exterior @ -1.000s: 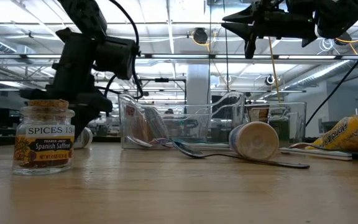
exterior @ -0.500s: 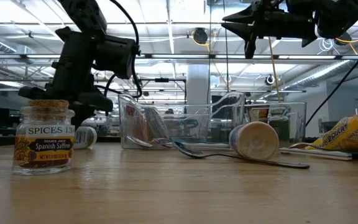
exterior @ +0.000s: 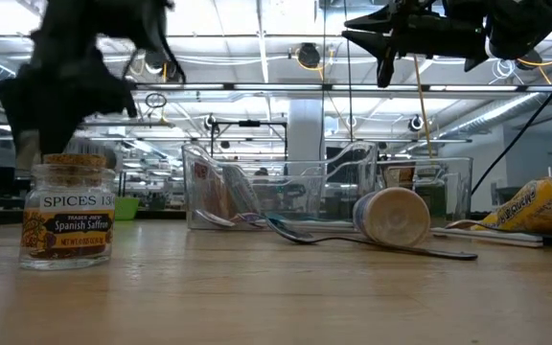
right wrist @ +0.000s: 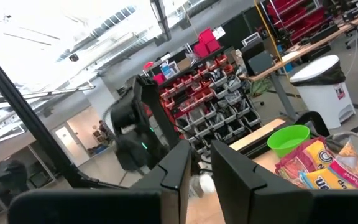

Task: Pick & Place Food Item
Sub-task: Put the white seasoning bottle into the top right transparent bin

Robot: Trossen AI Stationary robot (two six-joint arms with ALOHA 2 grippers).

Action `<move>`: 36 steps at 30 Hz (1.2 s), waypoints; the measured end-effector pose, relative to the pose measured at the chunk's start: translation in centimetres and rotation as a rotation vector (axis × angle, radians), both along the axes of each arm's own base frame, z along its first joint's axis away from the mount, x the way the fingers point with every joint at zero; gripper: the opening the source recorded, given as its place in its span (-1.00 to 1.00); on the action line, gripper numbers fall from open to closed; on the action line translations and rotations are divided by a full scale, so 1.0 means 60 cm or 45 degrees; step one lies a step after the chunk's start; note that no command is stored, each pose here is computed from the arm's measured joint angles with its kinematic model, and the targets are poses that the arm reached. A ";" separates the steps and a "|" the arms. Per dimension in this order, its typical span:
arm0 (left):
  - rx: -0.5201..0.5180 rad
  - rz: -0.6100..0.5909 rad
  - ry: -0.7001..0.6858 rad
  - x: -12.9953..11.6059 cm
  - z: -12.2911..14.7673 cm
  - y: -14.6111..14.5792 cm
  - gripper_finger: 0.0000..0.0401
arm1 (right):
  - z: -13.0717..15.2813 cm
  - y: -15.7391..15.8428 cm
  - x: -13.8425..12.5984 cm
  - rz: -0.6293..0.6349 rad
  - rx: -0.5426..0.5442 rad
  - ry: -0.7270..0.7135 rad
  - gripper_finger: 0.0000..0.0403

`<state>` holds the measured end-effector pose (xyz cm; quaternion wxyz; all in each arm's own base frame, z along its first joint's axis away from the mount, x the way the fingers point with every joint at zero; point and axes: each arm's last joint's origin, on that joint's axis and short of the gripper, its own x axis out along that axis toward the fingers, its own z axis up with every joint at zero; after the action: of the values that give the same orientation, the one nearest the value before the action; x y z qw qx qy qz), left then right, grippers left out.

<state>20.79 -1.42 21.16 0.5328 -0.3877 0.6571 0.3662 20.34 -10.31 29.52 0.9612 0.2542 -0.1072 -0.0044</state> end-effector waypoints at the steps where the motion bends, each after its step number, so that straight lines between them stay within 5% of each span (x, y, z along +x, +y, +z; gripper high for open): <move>1: 0.008 0.005 -0.056 -0.007 0.012 -0.003 0.03 | 0.000 0.000 0.000 -0.001 -0.001 -0.002 -0.73; 6: 0.126 0.041 -0.426 -0.043 0.074 -0.011 0.03 | 0.001 -0.001 0.000 -0.024 -0.017 -0.004 -0.73; 12: 0.381 -0.103 -1.138 -0.049 0.152 -0.016 0.09 | 0.001 -0.006 -0.001 -0.158 0.022 -0.018 -0.73; 18: 0.564 -0.192 -1.483 -0.026 0.191 -0.015 0.02 | 0.002 -0.006 -0.001 -0.156 0.096 -0.035 -0.73; 30: 0.435 -0.419 -1.888 0.078 0.197 -0.012 0.02 | 0.026 0.041 0.022 0.161 0.069 -0.117 -0.71; 36: 0.367 -0.456 -2.089 0.118 0.199 0.013 0.02 | 0.069 0.058 0.067 0.386 0.038 0.034 -0.48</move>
<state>27.88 -0.62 33.08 0.9343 -0.3489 0.0612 -0.0405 24.37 -6.82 33.68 0.9483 0.2816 -0.0549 0.1358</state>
